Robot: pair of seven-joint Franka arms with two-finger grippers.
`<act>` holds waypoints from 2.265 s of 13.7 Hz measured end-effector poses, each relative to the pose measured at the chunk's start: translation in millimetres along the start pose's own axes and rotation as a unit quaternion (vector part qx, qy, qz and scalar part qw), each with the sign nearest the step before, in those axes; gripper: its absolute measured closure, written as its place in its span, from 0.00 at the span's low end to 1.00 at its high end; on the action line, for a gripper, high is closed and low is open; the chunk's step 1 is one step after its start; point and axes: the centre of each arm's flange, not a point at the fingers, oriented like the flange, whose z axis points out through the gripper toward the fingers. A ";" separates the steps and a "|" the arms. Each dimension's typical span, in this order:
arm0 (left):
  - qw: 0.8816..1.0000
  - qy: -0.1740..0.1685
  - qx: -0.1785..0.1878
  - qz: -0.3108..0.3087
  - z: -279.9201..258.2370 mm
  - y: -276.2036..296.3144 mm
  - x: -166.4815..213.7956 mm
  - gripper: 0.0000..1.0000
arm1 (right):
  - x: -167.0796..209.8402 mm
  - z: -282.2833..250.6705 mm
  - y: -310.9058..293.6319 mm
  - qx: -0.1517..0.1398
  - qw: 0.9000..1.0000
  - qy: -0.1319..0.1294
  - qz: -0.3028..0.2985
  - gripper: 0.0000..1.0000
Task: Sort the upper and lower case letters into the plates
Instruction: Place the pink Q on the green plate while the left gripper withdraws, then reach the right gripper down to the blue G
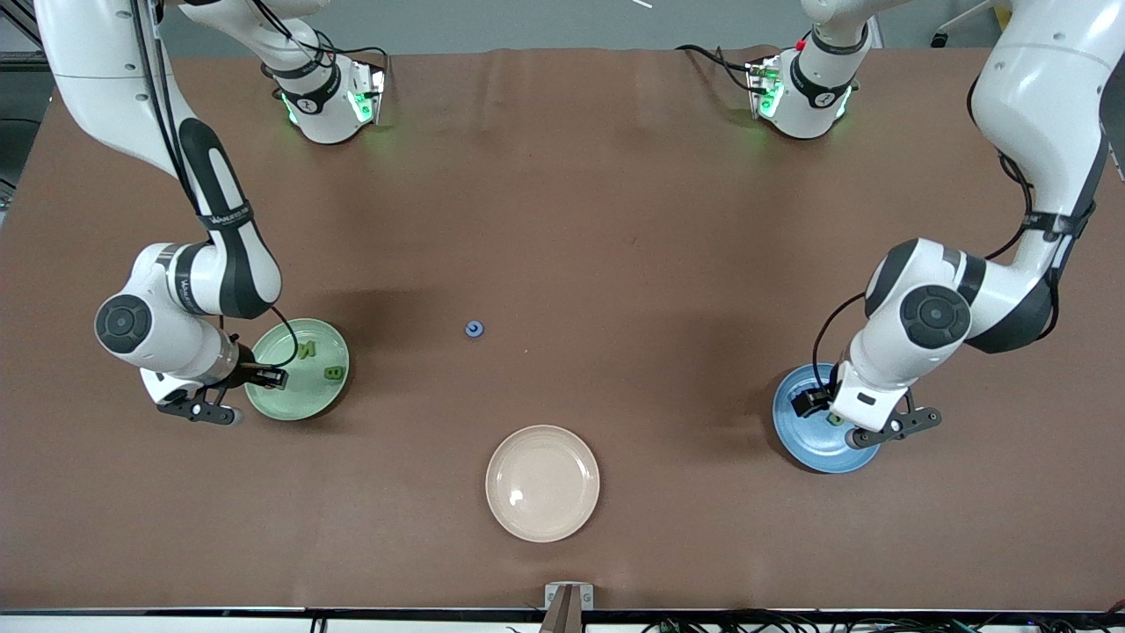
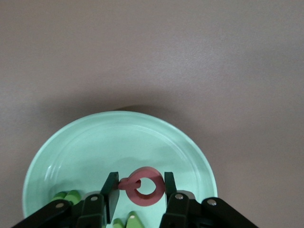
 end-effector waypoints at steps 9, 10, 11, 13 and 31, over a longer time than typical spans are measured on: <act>0.994 -0.048 0.043 0.085 -144.3 -62.8 37.3 0.00 | -14.5 35.5 2.5 -0.008 0.999 -0.035 -0.001 0.57; 0.994 -0.061 0.034 0.083 -148.7 -75.9 40.4 0.00 | -17.3 38.4 3.1 -0.009 0.999 -0.040 -0.001 0.57; 0.994 -0.068 0.025 0.082 -153.6 -87.8 43.3 0.00 | -19.4 40.2 3.4 -0.010 0.999 -0.046 -0.001 0.57; 0.994 -0.072 0.014 0.085 -164.7 -103.3 45.8 0.00 | -19.7 39.6 3.4 -0.009 0.999 -0.048 0.000 0.42; 0.990 -0.034 0.025 0.138 -263.0 -72.4 4.3 0.00 | -154.4 -1.8 -319.6 0.037 0.991 -0.001 0.130 0.00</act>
